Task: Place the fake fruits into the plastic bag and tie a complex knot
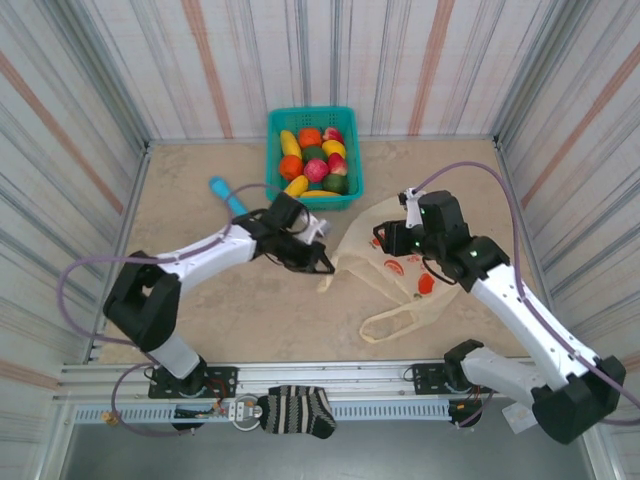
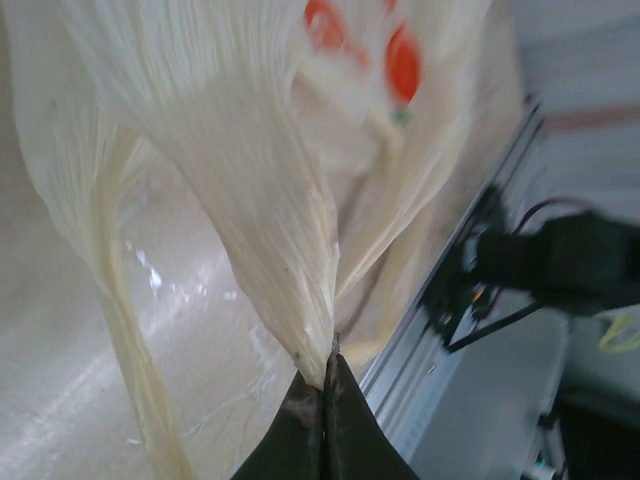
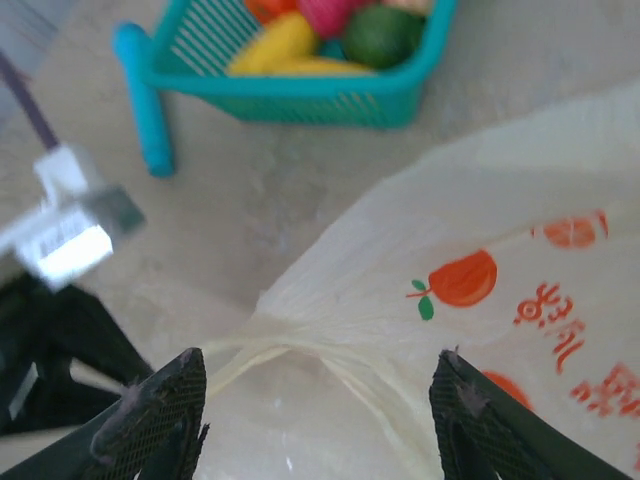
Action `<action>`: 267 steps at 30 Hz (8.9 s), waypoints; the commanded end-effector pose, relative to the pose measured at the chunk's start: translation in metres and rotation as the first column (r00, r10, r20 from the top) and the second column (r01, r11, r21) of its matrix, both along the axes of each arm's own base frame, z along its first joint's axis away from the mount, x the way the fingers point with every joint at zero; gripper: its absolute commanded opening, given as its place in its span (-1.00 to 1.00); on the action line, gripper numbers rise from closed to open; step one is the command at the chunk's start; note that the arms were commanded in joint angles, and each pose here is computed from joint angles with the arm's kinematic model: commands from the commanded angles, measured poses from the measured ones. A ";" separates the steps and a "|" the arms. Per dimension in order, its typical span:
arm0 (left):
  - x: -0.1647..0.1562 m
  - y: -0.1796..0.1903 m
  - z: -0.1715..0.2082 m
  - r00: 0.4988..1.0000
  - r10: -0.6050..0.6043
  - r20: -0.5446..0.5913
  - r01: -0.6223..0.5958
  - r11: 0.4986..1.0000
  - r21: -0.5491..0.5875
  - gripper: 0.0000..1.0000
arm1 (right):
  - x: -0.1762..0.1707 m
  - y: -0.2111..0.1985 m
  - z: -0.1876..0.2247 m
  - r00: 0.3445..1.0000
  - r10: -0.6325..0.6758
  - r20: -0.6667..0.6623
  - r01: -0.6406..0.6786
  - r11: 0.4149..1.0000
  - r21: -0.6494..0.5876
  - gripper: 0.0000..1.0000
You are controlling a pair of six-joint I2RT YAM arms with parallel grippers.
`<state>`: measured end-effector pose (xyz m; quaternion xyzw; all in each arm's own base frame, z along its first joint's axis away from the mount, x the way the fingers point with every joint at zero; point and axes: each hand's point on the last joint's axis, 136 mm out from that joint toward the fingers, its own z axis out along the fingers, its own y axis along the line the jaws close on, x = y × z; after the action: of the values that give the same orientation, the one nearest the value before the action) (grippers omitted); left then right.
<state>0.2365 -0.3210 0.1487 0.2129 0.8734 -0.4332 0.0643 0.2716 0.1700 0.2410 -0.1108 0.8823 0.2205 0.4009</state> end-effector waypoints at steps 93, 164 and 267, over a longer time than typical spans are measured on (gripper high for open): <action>0.094 0.118 0.124 0.575 0.343 0.743 -0.419 0.903 -0.093 -1.00 | 0.165 0.042 0.027 0.976 -0.029 0.214 0.044 0.997 -0.065 -0.05; 0.131 0.221 0.118 0.318 0.658 0.683 -0.824 0.548 -0.145 -1.00 | 0.070 -0.244 -0.163 0.054 -0.960 -0.274 0.791 0.209 -0.576 -1.00; 0.019 0.123 0.215 0.643 0.276 0.715 -0.269 0.955 -0.127 -1.00 | 0.119 0.132 0.114 0.888 0.370 0.274 -0.349 0.929 -0.123 -1.00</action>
<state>0.2514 -0.2133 0.3564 0.2470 0.7907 -0.3397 0.4454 0.4028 0.2995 0.3673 -0.3043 0.7787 0.2288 0.4987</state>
